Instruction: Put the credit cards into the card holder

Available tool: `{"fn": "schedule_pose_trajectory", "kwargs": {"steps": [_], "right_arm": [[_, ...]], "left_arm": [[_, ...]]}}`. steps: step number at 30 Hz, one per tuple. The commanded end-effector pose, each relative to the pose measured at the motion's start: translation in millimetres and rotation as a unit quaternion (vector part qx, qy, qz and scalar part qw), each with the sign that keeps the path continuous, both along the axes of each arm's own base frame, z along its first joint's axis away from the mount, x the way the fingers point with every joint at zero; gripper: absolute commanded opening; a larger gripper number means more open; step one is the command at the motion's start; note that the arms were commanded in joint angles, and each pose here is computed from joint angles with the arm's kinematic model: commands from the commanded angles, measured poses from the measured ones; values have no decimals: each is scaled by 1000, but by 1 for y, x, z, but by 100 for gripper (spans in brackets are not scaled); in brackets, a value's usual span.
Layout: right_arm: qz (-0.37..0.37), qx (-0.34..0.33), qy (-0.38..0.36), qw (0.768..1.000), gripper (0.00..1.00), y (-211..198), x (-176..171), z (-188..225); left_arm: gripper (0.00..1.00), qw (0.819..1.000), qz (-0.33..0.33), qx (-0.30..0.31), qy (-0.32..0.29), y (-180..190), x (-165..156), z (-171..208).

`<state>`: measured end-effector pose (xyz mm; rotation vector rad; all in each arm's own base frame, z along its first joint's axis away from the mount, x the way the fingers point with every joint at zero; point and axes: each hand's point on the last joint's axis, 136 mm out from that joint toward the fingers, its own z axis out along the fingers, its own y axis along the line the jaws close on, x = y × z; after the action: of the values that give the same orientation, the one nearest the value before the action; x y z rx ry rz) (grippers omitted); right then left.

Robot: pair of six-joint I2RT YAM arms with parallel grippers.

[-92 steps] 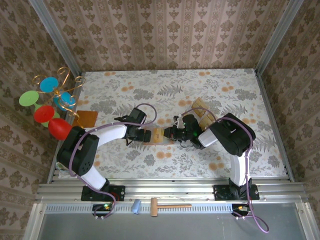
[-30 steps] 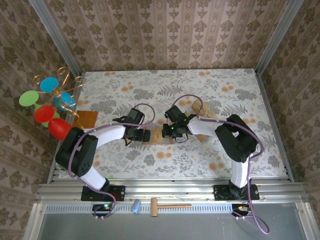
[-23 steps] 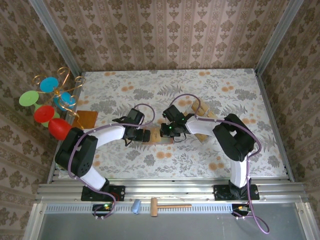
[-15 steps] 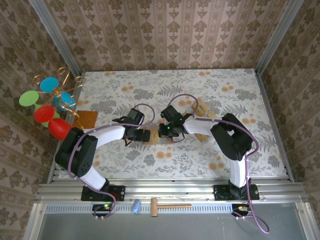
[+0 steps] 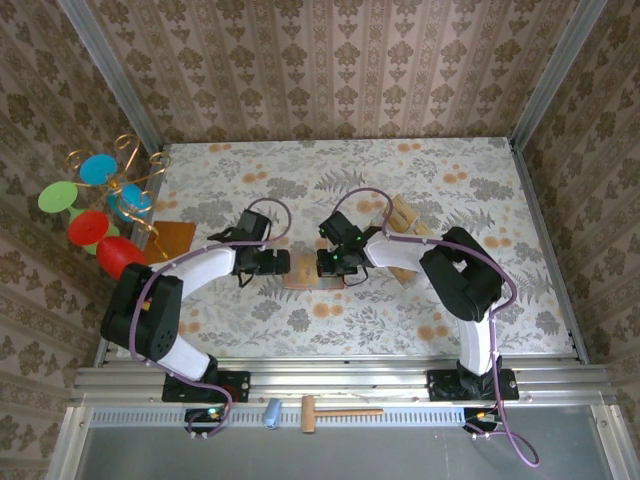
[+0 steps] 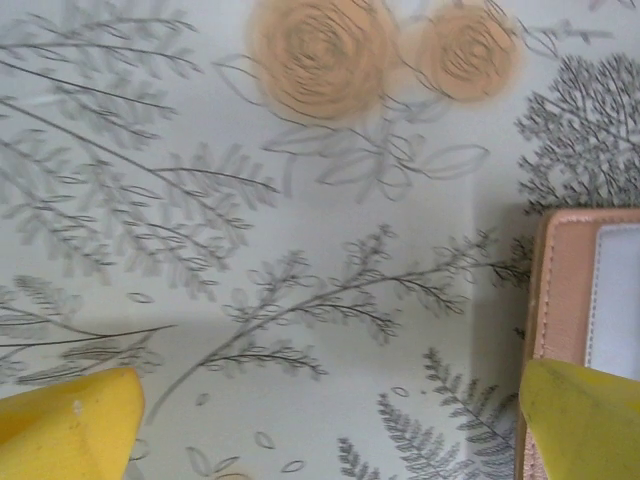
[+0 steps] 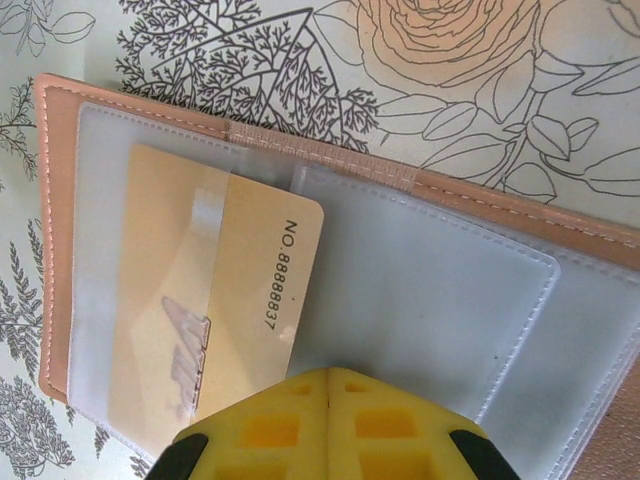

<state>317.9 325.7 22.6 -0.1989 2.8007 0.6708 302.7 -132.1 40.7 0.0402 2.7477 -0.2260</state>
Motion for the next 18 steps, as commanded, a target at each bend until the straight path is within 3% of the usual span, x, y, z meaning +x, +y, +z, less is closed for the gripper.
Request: {"fn": "schedule_pose_trajectory", "kwargs": {"steps": [1,18], "right_arm": [[2,-26,0,1000,0,-5,-3,-3],[18,-33,1,999,0,3,-8,-2]], "left_arm": [[99,1000,22,13,12,10,-4,3],[99,998,10,40,52,6,-14,-22]]}}
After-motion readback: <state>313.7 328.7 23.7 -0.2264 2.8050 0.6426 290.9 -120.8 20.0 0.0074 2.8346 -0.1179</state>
